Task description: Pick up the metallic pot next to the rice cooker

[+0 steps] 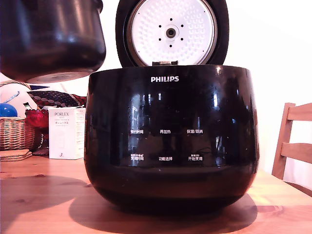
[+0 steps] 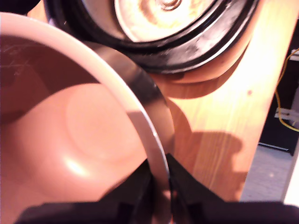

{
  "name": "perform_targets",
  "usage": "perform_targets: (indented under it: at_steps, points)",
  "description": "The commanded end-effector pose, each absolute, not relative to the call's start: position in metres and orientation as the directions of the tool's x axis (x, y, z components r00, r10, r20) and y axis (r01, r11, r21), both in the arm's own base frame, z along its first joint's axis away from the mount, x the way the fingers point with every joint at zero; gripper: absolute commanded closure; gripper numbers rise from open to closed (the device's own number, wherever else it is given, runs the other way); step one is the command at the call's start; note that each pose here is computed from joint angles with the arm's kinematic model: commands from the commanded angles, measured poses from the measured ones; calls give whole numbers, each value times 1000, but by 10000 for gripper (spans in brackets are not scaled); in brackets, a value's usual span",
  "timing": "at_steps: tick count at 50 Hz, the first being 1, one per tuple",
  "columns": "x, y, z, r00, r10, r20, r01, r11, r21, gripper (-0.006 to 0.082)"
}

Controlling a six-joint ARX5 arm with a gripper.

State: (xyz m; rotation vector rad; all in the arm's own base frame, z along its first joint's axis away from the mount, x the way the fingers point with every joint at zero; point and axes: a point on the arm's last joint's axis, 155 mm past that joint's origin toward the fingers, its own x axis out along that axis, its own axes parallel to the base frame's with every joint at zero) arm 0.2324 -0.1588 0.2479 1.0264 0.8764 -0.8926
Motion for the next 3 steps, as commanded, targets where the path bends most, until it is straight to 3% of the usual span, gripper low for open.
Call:
perform_targets:
  at_steps: [1, 3]
  points:
    - [237, -161, 268, 435, -229, -871, 886, 280, 369, 791]
    - [237, -161, 268, 435, -229, -871, 886, 280, 369, 791]
